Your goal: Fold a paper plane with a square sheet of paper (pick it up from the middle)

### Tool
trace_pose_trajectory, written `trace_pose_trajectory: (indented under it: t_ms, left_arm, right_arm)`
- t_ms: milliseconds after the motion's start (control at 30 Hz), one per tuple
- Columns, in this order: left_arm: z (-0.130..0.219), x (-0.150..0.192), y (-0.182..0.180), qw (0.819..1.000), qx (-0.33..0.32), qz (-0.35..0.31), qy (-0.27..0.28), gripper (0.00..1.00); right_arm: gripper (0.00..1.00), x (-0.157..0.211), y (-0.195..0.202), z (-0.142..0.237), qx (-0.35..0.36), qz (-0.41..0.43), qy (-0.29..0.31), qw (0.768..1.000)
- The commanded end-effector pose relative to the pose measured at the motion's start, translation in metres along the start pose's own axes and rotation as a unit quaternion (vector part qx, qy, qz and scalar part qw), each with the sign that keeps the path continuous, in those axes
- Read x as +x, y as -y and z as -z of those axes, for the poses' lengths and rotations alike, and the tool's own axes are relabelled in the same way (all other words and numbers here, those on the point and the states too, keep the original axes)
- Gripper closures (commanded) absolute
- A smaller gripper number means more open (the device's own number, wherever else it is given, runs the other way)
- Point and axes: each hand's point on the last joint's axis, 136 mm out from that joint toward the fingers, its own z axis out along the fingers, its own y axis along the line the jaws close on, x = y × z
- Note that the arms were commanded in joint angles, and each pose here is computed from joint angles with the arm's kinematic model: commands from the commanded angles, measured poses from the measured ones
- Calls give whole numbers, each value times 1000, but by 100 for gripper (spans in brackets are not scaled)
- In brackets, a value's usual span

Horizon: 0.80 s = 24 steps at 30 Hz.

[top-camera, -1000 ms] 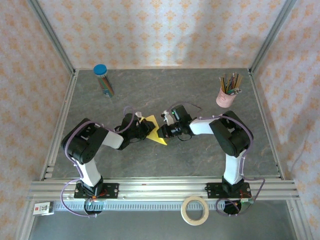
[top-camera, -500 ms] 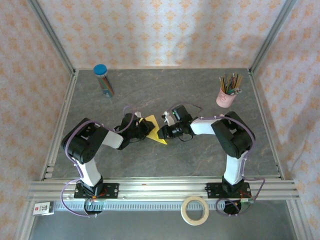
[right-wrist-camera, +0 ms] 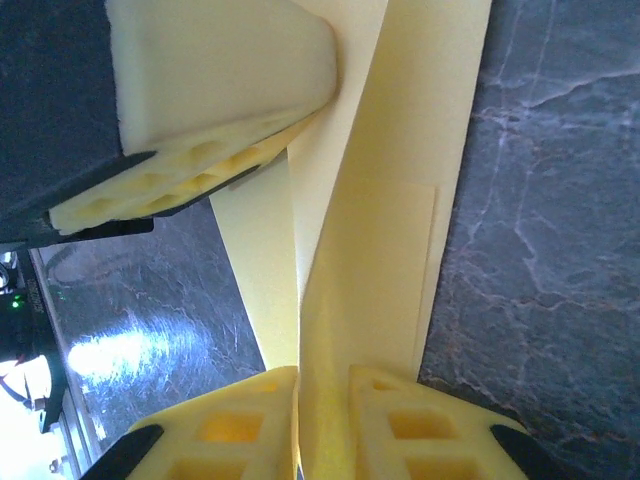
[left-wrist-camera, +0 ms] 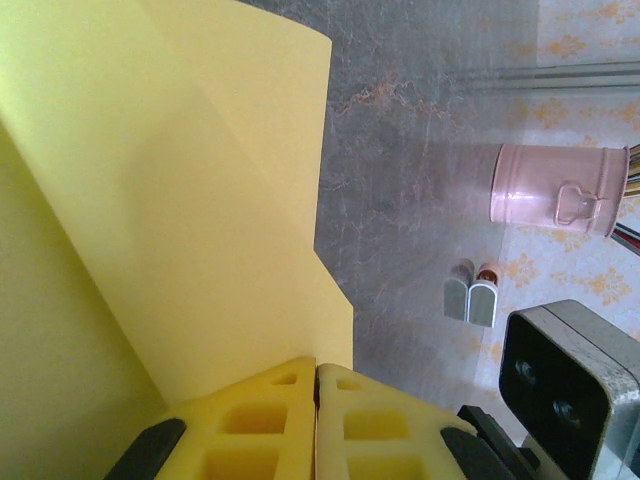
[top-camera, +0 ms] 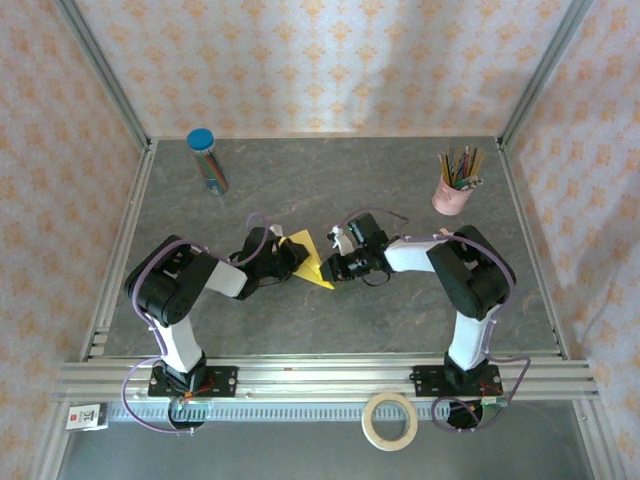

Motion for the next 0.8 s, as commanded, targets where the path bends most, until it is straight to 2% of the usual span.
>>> trace_pose_trajectory:
  t_ms: [0, 433, 767]
  left_arm:
    - [-1, -3, -4, 1000, -6, 0, 3, 92]
    - [-6, -2, 4, 1000, 13, -10, -9, 92]
    - [-6, -2, 6, 1000, 11, -14, -10, 92]
  right_arm:
    - [82, 12, 11, 0, 18, -10, -15, 1000]
    - [90, 17, 27, -2, 41, -44, -21, 998]
    - [81, 11, 6, 16, 22, -32, -6, 999]
